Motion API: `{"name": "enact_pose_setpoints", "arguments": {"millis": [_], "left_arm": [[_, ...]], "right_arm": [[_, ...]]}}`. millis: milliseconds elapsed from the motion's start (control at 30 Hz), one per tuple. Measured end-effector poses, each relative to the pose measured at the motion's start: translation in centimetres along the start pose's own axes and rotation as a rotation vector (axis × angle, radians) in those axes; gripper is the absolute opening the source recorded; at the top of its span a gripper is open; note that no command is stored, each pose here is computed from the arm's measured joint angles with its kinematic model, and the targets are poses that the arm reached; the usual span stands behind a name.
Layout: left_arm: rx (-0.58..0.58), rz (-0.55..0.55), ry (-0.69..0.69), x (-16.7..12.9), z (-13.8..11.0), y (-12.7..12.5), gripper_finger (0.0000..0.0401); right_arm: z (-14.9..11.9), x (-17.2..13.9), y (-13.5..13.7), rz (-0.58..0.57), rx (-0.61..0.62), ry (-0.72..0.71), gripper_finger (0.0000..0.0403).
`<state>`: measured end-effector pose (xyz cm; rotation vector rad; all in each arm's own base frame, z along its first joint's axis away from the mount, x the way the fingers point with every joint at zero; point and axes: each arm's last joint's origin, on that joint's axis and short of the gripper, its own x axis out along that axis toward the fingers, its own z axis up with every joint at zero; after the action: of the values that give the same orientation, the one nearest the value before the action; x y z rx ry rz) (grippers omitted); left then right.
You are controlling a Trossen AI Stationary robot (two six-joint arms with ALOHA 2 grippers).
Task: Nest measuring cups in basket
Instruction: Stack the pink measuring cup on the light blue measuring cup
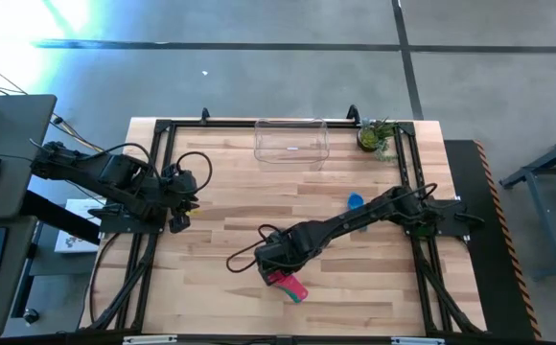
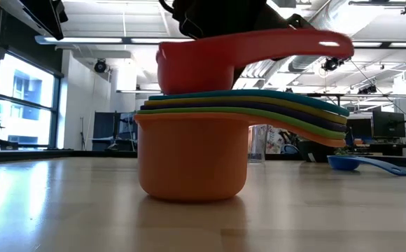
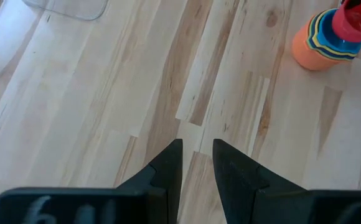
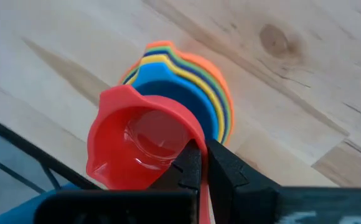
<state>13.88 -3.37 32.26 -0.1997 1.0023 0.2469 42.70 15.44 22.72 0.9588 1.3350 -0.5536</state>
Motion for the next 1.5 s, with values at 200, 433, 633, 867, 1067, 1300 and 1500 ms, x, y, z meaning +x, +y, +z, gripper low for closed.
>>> {"name": "enact_pose_setpoints", "arguments": {"millis": [200,433,633,867,1067,1300,1500], "left_arm": [[0.0,0.0,0.0,0.0,0.0,0.0,0.0078],[0.0,0.0,0.0,0.0,0.0,0.0,0.0078],[0.001,0.0,0.0,0.0,0.0,0.0,0.0078],[0.009,0.0,0.0,0.0,0.0,0.0,0.0078],[0.012,0.0,0.0,0.0,0.0,0.0,0.0078],[0.012,0.0,0.0,0.0,0.0,0.0,0.0078],[0.009,0.0,0.0,0.0,0.0,0.0,0.0078]], "right_arm": [[0.4,0.3,0.0,-0.001,0.028,-0.005,0.0],[0.1,1.0,0.1,-0.01,0.066,0.0,0.0],[-0.2,1.1,0.2,-0.012,0.085,-0.011,0.0],[-0.1,1.1,0.2,-0.015,0.092,-0.03,0.0017],[-0.1,1.1,0.1,-0.021,0.092,-0.03,0.0054],[-0.1,1.1,0.1,-0.017,0.114,-0.02,0.0083],[-0.1,1.1,0.1,-0.017,0.104,-0.013,0.0087]]}}
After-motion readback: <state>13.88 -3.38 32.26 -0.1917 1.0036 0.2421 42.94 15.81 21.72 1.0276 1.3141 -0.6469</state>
